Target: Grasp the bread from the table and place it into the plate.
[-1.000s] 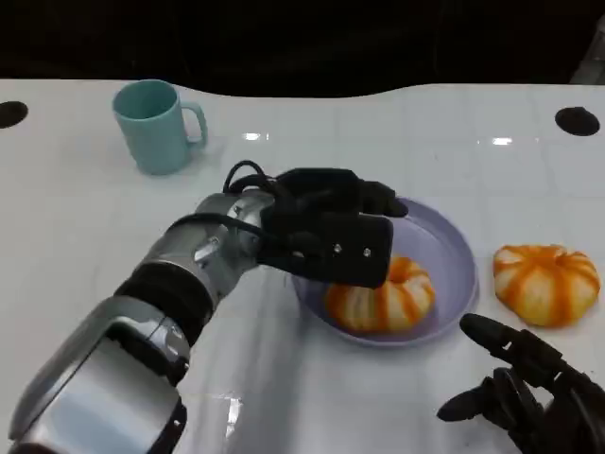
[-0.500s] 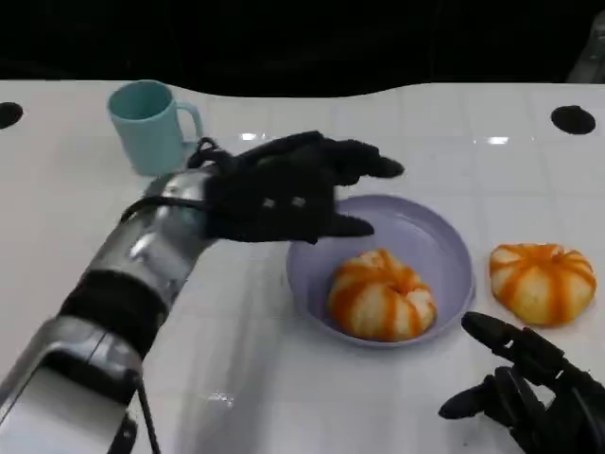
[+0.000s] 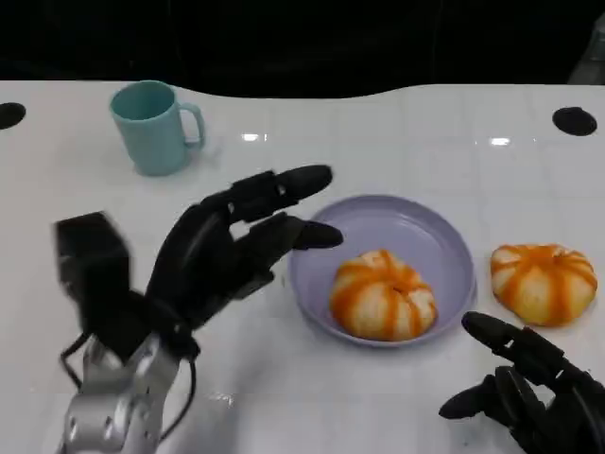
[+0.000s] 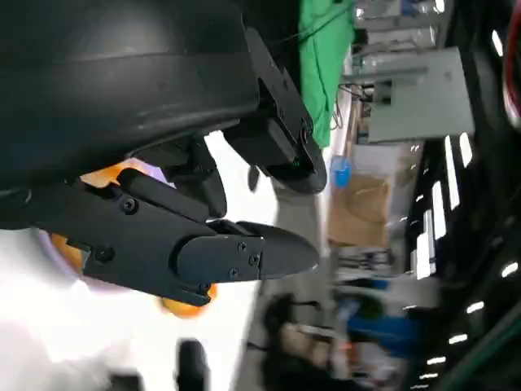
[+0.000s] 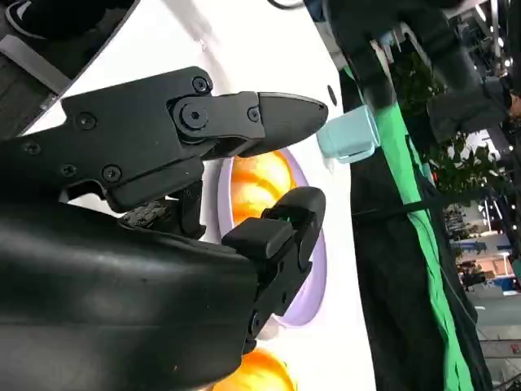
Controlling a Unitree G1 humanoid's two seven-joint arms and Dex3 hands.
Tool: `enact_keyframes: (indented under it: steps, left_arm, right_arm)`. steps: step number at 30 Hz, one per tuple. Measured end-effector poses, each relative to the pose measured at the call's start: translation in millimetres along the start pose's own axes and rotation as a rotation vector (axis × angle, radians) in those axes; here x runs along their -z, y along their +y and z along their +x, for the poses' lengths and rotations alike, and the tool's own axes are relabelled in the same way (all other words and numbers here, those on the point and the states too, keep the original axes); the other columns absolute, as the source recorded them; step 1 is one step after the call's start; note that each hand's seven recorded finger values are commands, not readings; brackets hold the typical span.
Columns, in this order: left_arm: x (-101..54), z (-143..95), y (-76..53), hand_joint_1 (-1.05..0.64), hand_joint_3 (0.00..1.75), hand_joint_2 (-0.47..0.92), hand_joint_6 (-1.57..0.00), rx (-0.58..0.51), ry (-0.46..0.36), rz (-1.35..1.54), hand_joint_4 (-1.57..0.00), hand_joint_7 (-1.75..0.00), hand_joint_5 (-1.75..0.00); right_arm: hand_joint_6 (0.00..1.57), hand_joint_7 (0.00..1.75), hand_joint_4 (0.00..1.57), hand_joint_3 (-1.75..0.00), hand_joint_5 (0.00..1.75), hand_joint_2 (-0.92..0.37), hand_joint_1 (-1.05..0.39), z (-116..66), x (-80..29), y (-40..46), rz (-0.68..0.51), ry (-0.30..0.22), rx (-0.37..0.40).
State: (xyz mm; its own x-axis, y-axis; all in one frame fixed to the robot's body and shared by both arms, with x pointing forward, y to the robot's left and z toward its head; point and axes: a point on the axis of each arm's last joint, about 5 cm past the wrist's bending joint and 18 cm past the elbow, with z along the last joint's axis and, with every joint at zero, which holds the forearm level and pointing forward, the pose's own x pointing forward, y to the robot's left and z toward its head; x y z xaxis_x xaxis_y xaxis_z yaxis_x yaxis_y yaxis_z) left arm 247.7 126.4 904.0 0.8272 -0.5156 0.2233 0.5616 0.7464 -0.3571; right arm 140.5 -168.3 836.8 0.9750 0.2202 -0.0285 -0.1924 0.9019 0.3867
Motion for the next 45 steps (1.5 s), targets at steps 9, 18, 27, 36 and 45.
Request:
enact_keyframes:
  steps: [9, 18, 27, 36, 45]
  left_arm:
    - [-4.3, -33, -4.7, -0.56, 0.54, 0.92, -0.55, -0.091, 0.049, -0.237, -0.60, -1.32, -1.70]
    - [12.7, -73, -10.3, -0.55, 0.53, 0.92, -0.53, -0.228, 0.089, -0.392, -0.70, -1.64, -1.75]
    - [18.5, -89, -15.3, -0.52, 0.50, 0.92, -0.50, -0.323, 0.110, -0.403, -0.68, -1.66, -1.75]
    - [20.8, -93, -16.6, -0.51, 0.50, 0.92, -0.49, -0.361, 0.128, -0.397, -0.68, -1.66, -1.75]
    - [19.4, -90, -14.6, -0.51, 0.47, 0.92, -0.50, -0.377, 0.127, -0.390, -0.68, -1.68, -1.75]
  right_arm:
    - [0.93, 0.37, 0.73, -0.34, 1.12, -0.92, -0.75, -0.4, -0.3, -0.3, -0.003, 0.003, -0.001]
    - [0.93, 0.37, 0.73, -0.34, 1.11, -0.92, -0.75, -2.3, -3.2, 0.1, -0.013, 0.003, 0.006]
    - [0.93, 0.37, 0.73, -0.34, 1.11, -0.92, -0.75, -4.0, -3.3, 0.3, -0.011, 0.010, 0.008]
    - [0.93, 0.36, 0.73, -0.34, 1.11, -0.92, -0.75, -3.9, -3.5, 0.4, -0.011, 0.009, 0.009]
    - [0.93, 0.36, 0.72, -0.35, 1.11, -0.92, -0.75, -3.8, -3.2, 0.3, -0.015, 0.010, 0.007]
